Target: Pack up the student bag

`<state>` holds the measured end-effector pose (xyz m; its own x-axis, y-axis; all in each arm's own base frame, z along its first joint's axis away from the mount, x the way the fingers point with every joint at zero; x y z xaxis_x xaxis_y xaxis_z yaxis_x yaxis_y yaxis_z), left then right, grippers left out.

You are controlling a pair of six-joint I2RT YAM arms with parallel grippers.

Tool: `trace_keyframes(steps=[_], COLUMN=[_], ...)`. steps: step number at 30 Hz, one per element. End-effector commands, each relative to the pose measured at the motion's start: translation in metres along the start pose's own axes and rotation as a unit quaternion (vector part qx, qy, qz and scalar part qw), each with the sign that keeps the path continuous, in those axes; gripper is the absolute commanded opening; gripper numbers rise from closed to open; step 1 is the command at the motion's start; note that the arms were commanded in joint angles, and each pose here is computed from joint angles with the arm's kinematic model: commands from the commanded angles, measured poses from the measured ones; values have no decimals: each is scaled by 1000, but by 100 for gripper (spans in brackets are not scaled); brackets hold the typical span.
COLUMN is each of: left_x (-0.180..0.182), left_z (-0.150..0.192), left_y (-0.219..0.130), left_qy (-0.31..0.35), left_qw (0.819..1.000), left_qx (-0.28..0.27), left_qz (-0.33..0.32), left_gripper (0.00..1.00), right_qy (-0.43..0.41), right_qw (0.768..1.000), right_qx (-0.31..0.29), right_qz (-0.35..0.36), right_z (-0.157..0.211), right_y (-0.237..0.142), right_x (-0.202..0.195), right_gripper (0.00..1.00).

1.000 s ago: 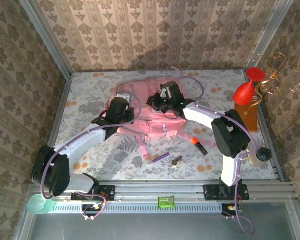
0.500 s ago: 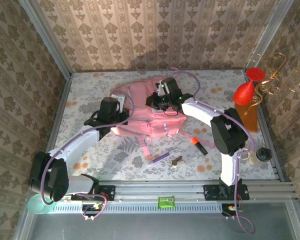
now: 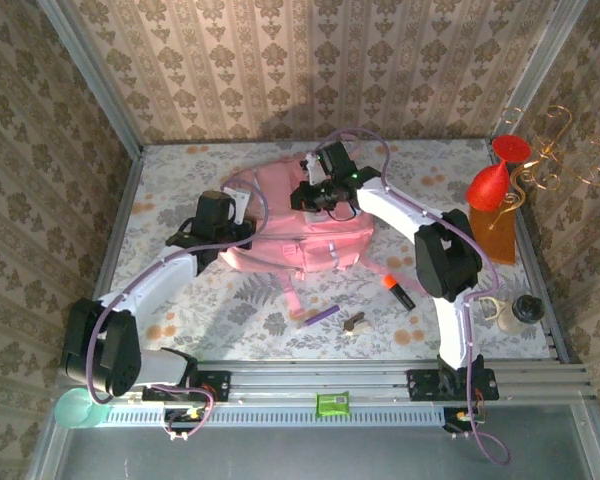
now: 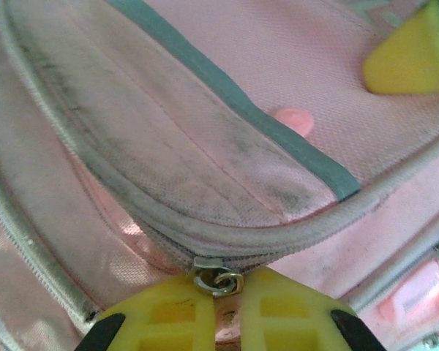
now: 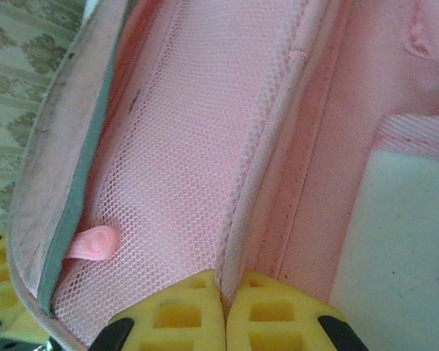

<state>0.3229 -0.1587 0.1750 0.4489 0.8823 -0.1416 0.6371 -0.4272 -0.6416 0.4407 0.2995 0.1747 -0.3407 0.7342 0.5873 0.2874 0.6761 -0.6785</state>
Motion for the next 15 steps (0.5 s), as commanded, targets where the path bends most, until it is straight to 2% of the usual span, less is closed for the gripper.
trace_keyframes(steps=[1, 6, 9, 12, 15], left_x=[-14, -80, -97, -95, -90], left_z=[14, 8, 6, 9, 11], left_y=[6, 13, 22, 32, 35], left_qy=[9, 38, 40, 39, 39], left_qw=[998, 984, 978, 981, 984], left_qx=[29, 20, 20, 30, 31], left_qz=[49, 173, 203, 190, 171], left_gripper=[0, 0, 0, 0, 0], right_qy=[-28, -31, -22, -12, -1], right_qw=[997, 996, 996, 995, 993], right_qx=[8, 2, -4, -6, -20], right_qz=[70, 88, 91, 99, 115], right_z=[-16, -28, -30, -25, -17], right_y=[-19, -32, -39, -44, -56], right_x=[-40, -50, -55, -57, -58], right_gripper=[0, 0, 5, 19, 38])
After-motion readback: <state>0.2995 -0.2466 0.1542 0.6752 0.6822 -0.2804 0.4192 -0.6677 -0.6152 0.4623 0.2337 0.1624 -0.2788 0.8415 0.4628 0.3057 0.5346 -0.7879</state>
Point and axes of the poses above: each hand's point on the last joint's axis, 136 mm out from that joint toward the fingers, its own y axis out along the fingers, its own x axis along the line the jaws close on, z = x × y, the point moved 4 cm from there along -y, back along the fingers
